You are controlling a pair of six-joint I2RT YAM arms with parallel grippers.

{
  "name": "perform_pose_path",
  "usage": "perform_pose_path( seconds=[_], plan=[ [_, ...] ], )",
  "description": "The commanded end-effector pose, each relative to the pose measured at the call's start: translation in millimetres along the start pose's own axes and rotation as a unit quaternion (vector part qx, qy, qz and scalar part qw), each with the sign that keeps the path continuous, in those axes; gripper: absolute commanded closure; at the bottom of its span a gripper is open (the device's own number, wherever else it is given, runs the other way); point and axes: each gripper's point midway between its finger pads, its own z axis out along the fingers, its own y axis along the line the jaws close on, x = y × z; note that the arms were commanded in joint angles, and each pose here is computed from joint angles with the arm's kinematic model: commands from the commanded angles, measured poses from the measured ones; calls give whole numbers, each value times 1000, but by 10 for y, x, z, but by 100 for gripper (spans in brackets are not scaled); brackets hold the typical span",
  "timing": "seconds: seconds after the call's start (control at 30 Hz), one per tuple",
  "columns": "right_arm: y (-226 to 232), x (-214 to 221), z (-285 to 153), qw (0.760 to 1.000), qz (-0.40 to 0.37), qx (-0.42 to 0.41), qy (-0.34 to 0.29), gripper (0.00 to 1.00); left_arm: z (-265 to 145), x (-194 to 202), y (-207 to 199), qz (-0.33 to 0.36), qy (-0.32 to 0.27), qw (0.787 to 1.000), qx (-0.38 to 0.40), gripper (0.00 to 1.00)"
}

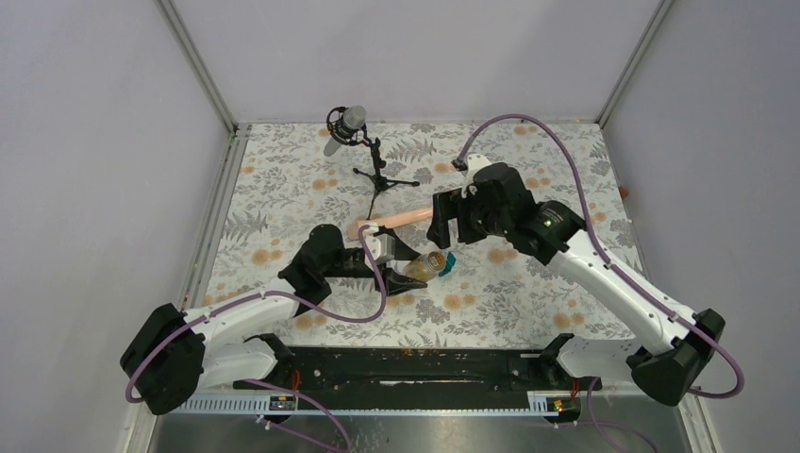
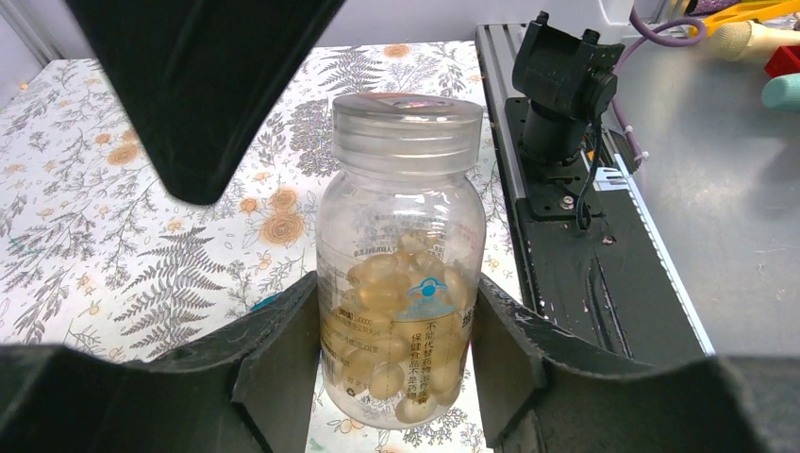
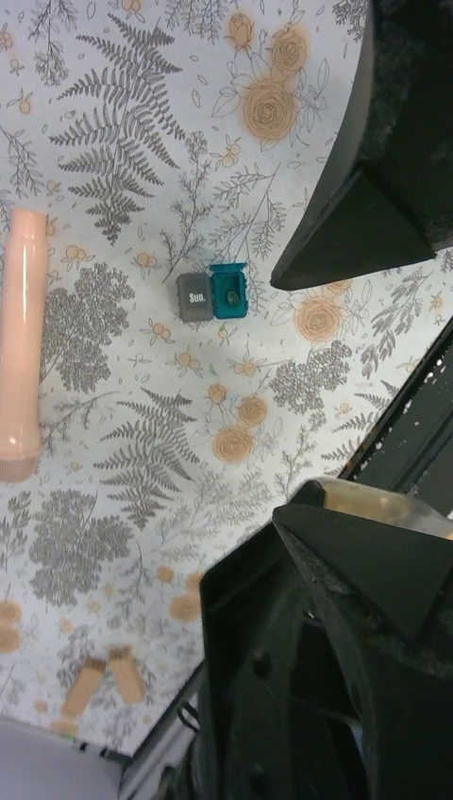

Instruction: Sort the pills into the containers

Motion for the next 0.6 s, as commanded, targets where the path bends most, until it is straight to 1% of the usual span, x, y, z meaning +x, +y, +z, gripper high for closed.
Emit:
perform_pose_path(
  seconds=[0.0, 0.13, 0.2, 0.4, 0.5, 0.57],
  plan=[
    [229, -271, -416, 995, -21, -73, -64, 8, 19, -157, 57, 28, -22, 999, -11, 100],
    [530, -78, -569, 977, -95, -184, -49, 4, 37, -155, 64, 23, -20, 1000, -8, 100],
    [594, 16, -601, 970, -113, -214, -39, 3, 43, -165, 63, 22, -21, 1000, -5, 100],
    [628, 142, -530, 965, -117, -235, -13, 2, 64, -199, 52, 22, -23, 999, 4, 100],
    [593, 124, -441, 970, -107, -220, -9, 2, 64, -196, 51, 21, -23, 999, 5, 100],
    [516, 78, -344, 978, -89, -190, -9, 3, 64, -198, 44, 22, -23, 999, 6, 100]
  ],
)
